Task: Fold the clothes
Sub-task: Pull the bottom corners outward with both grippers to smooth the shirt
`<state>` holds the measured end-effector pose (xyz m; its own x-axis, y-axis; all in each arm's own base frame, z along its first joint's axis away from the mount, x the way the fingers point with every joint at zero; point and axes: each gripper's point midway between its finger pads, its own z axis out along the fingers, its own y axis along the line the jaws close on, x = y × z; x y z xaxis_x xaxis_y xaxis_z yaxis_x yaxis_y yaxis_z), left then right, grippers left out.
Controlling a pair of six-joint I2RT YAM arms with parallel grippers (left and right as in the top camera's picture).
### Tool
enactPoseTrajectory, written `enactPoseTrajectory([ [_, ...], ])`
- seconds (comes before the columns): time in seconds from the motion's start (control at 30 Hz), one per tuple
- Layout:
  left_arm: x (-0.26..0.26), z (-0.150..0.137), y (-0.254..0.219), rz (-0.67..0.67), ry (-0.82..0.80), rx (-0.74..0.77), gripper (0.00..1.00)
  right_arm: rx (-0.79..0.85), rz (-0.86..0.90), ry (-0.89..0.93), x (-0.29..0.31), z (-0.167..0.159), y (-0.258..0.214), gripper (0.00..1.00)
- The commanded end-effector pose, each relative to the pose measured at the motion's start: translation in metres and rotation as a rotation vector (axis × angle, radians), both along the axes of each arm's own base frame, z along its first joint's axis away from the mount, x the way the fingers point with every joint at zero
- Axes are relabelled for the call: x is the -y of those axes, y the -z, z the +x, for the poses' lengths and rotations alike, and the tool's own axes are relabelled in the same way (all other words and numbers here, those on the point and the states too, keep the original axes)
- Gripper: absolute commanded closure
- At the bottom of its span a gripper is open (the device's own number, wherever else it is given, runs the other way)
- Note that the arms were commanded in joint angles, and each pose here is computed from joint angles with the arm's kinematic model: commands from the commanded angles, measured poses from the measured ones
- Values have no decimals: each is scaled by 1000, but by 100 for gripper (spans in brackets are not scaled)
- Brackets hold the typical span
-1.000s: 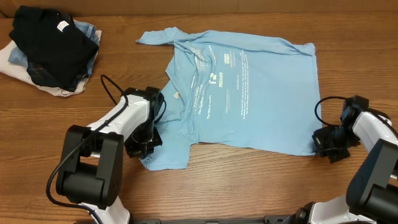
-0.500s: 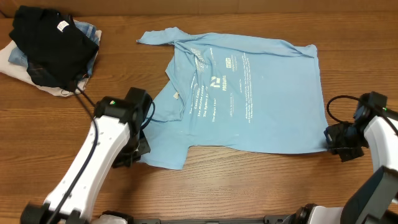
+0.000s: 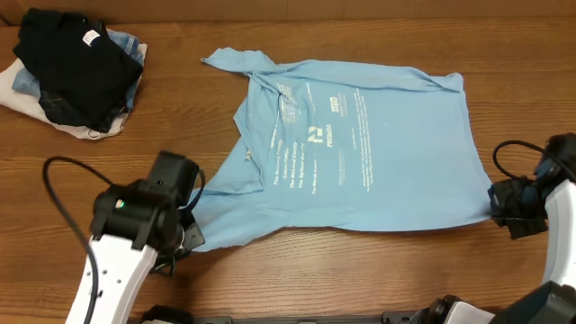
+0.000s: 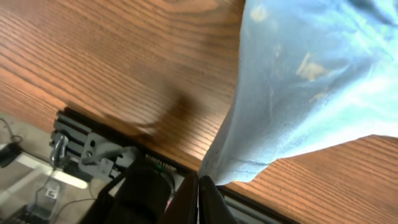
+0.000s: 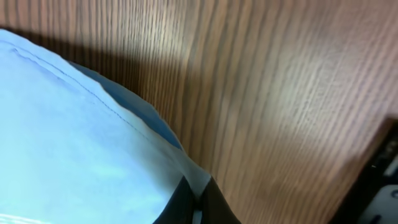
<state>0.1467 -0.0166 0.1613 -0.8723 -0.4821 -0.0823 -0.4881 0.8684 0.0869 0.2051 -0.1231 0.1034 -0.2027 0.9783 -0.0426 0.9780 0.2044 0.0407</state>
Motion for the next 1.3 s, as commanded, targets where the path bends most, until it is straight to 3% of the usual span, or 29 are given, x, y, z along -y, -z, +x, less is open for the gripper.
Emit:
enactPoseTrajectory([
  [0.0, 1, -4, -8, -28, -40, 43, 96, 19, -93, 56, 18, -2, -20, 96],
  [0.13, 3, -6, -10, -48, -35, 54, 96, 22, -93, 65, 18, -1, -19, 91],
  [0.2, 8, -6, -8, -75, -15, 36, 82, 21, -93, 64, 18, -1, -19, 87],
  [0.33, 13, -6, -5, -93, 25, 6, 22, 22, -93, 64, 18, -1, -19, 38],
  [0.37, 13, -5, -4, -90, 26, 4, 19, 22, -92, 59, 18, -1, -19, 26],
  [0.4, 13, -3, -4, -88, 26, 6, 14, 26, -89, 48, 18, 0, -19, 0],
  [0.5, 16, 7, -2, -94, 40, 30, 0, 29, -86, 41, 17, 1, -19, 0],
  [0.67, 30, 41, -2, -142, 125, 133, 0, 45, -74, 37, 15, 4, -19, 0],
  [0.83, 63, 88, 4, -241, 324, 230, 0, 120, -22, -69, 6, 21, -21, 0],
  [1.07, 99, 139, 54, -244, 422, 199, 0, 126, -22, -72, 6, 22, -21, 0],
  [1.27, 122, 160, 86, -232, 464, 144, 4, 130, -24, -71, 6, 23, -21, 0],
])
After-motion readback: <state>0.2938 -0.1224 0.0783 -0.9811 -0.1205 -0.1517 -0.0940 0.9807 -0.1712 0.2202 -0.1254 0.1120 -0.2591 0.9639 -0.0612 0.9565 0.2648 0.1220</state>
